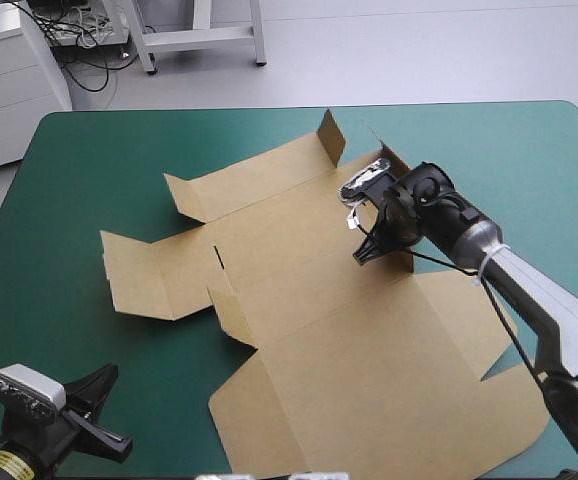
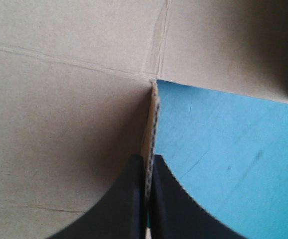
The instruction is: Fold the box
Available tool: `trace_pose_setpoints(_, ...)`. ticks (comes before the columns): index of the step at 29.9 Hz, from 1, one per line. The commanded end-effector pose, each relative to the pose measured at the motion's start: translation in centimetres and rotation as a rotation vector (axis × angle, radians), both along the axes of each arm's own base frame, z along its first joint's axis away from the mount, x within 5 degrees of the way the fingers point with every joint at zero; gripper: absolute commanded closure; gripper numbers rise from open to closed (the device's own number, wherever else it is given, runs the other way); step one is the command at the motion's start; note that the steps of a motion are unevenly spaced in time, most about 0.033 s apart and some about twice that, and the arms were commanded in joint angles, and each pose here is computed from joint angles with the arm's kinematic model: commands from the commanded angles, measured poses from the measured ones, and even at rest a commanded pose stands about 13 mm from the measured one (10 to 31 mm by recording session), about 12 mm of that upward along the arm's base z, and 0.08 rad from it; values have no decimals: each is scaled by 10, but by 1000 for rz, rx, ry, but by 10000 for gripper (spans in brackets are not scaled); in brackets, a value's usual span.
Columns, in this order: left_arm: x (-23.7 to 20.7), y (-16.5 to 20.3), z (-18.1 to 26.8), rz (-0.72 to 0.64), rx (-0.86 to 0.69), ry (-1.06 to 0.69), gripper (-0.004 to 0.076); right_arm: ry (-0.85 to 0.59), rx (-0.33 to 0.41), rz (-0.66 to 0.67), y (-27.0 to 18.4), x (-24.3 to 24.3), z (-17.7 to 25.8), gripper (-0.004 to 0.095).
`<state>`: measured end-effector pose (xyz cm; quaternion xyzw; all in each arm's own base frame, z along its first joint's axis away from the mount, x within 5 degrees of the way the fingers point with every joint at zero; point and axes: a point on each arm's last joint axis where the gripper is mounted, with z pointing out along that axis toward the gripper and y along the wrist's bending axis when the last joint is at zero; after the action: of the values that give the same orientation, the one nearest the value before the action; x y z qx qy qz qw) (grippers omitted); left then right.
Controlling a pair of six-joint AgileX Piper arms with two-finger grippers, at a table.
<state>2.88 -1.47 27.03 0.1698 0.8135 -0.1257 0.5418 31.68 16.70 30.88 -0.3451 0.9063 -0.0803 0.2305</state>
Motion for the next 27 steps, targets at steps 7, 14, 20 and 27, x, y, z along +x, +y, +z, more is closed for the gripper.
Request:
trace_pose_setpoints(7,2,-1,13,3,-42,-67,756,-129,-78,374,26,30,14,917)
trace_pose_setpoints(14,2,-1,13,3,-42,-67,756,-160,-65,792,48,24,14,931)
trace_pose_setpoints(20,2,-1,13,3,-42,-67,756,-229,-90,904,53,26,17,931)
trace_pose_setpoints(27,2,-1,13,3,-42,-67,756,-333,-88,1012,61,28,21,931)
